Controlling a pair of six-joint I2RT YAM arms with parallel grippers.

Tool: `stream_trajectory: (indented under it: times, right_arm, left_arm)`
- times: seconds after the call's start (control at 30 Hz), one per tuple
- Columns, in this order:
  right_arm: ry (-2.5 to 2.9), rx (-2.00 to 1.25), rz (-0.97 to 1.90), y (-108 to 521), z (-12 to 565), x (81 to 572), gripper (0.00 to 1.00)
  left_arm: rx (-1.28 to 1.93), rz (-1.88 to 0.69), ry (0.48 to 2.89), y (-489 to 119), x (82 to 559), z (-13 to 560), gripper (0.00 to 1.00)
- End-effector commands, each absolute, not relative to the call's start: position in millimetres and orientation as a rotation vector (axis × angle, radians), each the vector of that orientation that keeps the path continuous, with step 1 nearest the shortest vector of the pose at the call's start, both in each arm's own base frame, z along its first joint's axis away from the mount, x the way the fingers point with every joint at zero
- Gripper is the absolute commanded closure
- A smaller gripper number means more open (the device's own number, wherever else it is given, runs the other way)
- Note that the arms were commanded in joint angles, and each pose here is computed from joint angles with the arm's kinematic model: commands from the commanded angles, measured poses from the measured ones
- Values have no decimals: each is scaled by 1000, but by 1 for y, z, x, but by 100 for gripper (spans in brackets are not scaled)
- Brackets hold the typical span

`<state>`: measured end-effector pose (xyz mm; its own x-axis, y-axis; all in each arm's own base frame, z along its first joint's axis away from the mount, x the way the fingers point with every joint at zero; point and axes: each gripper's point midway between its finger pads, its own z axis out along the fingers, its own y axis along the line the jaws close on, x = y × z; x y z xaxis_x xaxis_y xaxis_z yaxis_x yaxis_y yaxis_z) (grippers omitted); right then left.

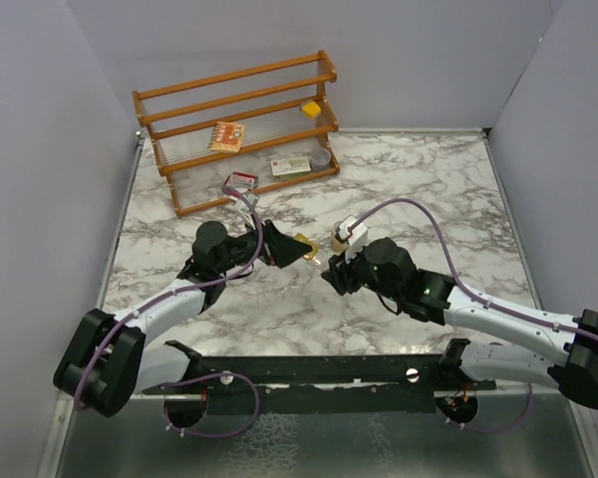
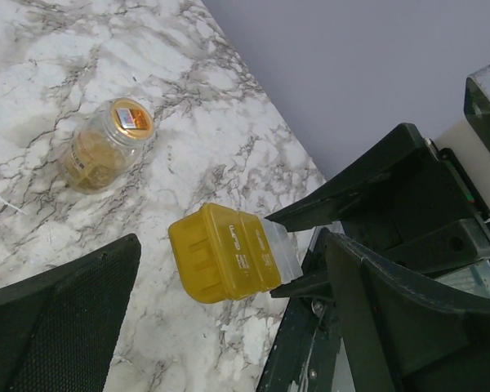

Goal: Sort the pills into containers

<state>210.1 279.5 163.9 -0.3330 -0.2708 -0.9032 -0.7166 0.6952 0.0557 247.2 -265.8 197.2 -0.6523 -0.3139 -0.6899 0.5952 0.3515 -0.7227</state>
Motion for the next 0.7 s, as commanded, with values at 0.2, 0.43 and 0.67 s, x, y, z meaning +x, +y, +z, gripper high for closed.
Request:
stream_trajectory:
  times: [0.2,0.43,0.67]
  right_arm:
    - [1833,-807,604,295,186,211,99]
    - [1832,-809,573,291,187,212,99]
    - [1828,-811,538,289,187,215,99]
  left_arm:
    - [301,-1522,1745,-275,239,219,9]
    - [293,-1526,1757,-275,239,214,30]
    - [300,-1534,1750,-276,238,215,40]
